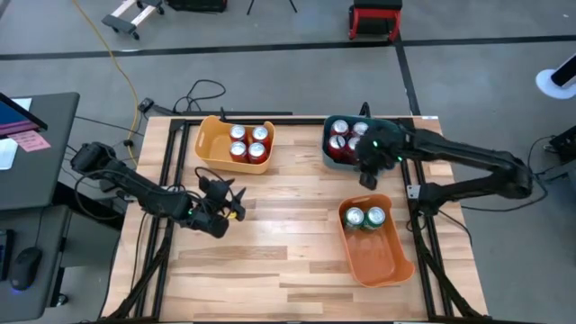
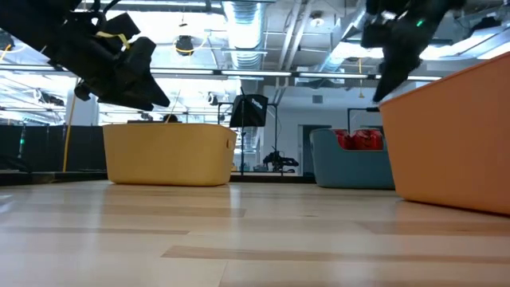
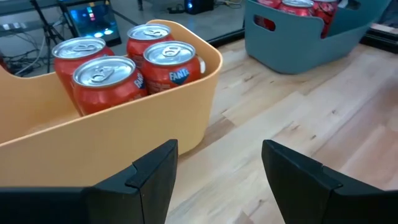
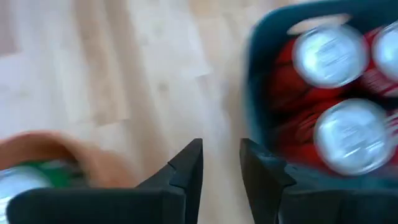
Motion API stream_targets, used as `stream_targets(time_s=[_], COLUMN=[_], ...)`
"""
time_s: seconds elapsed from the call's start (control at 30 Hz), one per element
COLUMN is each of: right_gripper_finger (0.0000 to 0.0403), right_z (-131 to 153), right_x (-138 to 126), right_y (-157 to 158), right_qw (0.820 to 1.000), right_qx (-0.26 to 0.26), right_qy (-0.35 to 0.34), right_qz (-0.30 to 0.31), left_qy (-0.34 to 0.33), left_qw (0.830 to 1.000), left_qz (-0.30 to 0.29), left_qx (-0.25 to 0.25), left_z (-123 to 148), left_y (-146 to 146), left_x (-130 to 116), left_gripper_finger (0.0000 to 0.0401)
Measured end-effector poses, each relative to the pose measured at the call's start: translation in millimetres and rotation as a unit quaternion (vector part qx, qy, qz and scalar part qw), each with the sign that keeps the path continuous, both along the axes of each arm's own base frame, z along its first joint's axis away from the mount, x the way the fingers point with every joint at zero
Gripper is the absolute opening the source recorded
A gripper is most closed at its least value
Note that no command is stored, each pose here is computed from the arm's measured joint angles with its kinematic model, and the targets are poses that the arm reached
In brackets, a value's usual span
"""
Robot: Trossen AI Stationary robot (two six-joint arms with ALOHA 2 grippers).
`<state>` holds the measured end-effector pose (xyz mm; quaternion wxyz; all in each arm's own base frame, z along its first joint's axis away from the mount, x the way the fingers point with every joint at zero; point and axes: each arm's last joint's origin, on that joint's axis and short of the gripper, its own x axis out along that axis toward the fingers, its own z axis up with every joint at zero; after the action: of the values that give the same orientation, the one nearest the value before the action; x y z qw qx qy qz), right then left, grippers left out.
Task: Sort soda cans
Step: Adjust the bins
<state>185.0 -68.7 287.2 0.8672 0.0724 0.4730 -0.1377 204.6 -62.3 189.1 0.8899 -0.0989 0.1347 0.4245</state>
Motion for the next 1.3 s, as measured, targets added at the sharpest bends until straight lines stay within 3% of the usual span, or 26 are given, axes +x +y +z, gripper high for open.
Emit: stream_targets(time_s=[0.33, 0.5, 0.73, 0.93, 1.3], right_gripper_finger=[0.0058, 0.0009, 0.0003, 0.0002, 0.0], right_z=[14, 11, -10, -39, -72], right_x=[-33, -50, -61, -75, -81], right_y=[80, 118, 152, 176, 201], right_qw=[0.993, 0.988, 0.981, 0.96, 0.951], right_qx=[0.105, 0.122, 0.124, 0.121, 0.16], right_qy=[0.009, 0.052, 0.147, 0.253, 0.263], right_qz=[0.046, 0.076, 0.031, -0.018, -0.032], left_qy=[0.004, 0.008, 0.008, 0.003, -0.006], left_qw=[1.0, 1.0, 1.0, 1.0, 1.0], left_qz=[-0.022, -0.027, -0.026, -0.026, -0.026], left_qx=[0.003, 0.007, 0.008, 0.006, 0.002], left_z=[0, 0, 0, 1, 2], left_y=[-8, -10, -10, -10, -10], left_x=[-3, -3, -3, -3, -2], left_gripper_finger=[0.0228, 0.0228, 0.0228, 0.0228, 0.0228])
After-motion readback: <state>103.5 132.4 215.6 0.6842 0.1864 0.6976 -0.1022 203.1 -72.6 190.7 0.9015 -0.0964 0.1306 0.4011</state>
